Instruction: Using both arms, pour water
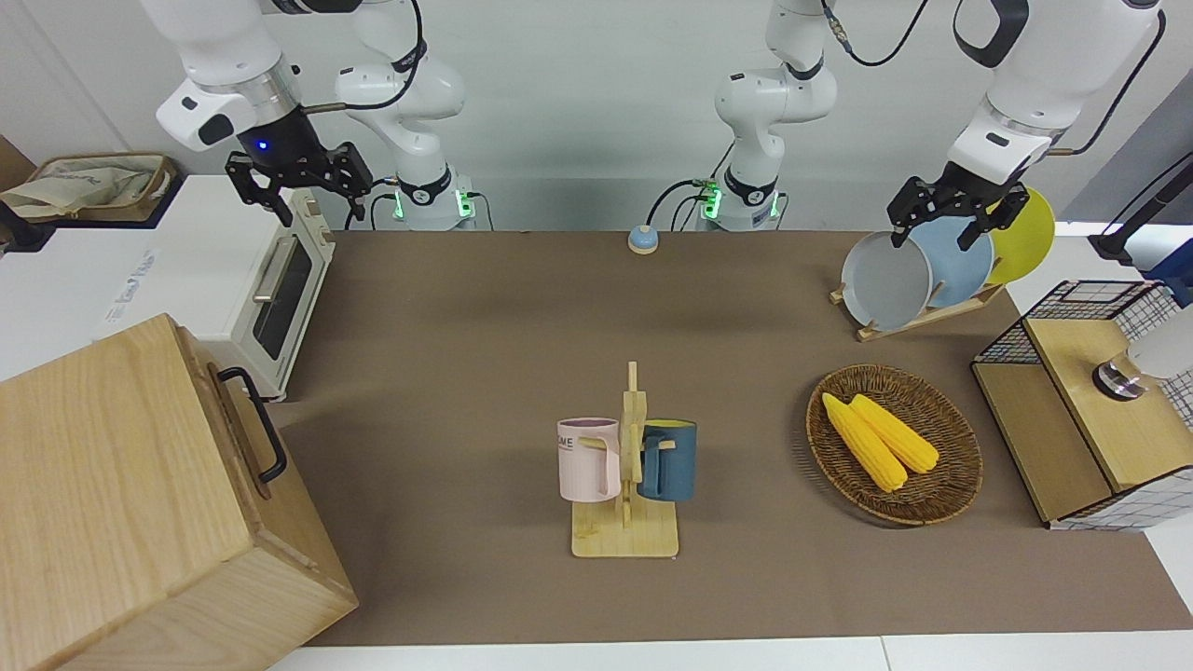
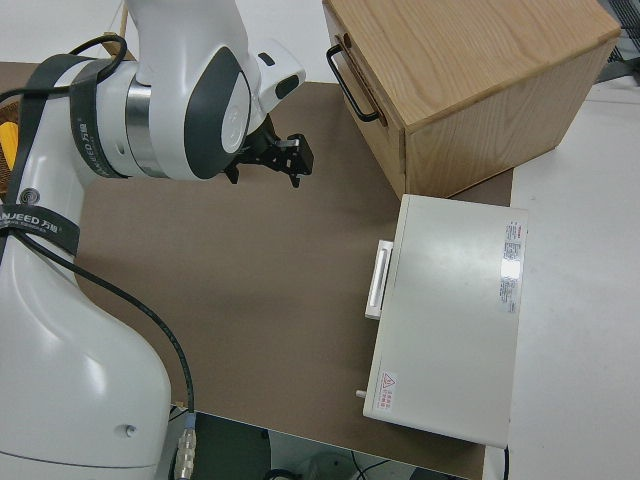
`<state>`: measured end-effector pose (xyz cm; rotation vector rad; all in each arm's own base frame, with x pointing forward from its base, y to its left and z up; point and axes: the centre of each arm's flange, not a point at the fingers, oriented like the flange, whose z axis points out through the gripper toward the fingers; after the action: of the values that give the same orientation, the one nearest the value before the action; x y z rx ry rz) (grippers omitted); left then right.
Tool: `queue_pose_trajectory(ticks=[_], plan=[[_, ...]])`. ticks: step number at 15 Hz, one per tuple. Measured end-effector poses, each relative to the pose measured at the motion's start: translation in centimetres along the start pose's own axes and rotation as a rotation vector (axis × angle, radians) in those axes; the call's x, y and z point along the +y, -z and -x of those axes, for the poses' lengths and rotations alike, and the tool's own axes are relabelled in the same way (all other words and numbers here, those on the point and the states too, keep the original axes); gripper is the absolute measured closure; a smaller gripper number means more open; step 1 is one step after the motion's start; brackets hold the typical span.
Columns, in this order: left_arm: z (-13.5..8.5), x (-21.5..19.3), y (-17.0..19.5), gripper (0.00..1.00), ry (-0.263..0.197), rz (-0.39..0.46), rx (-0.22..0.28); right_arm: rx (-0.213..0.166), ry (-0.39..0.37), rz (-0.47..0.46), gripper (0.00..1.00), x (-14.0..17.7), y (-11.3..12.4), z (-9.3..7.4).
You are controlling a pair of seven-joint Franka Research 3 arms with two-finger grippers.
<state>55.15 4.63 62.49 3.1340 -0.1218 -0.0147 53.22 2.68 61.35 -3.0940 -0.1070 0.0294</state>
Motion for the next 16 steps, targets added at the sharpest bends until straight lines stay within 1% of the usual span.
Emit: queue_pose_trajectory(ticks=[3,6,7,11,13,16], plan=[[0.9,-4.5,0.1,0.01,0.007,0.000,0.003,0.023,0.044,0.006,0.00,-3.6,-3.0,-0.5],[1.7,-8.6,-0.2,0.01,-0.003,-0.003,0.010,0.036,0.041,0.012,0.01,-7.7,-5.7,-0.4],[1.9,-10.5,-0.5,0.01,-0.012,-0.007,0.017,0.049,0.041,0.012,0.01,-9.3,-6.4,-0.3],[2.7,-16.7,-1.4,0.01,-0.049,-0.030,0.037,0.112,0.065,0.005,0.01,-14.1,-7.7,0.0],[3.3,-19.9,-1.8,0.01,-0.073,-0.040,0.038,0.150,0.083,-0.003,0.02,-15.5,-8.2,-0.2],[3.8,-23.8,-2.3,0.01,-0.094,-0.054,0.044,0.191,0.104,-0.020,0.02,-16.7,-9.6,-1.1]])
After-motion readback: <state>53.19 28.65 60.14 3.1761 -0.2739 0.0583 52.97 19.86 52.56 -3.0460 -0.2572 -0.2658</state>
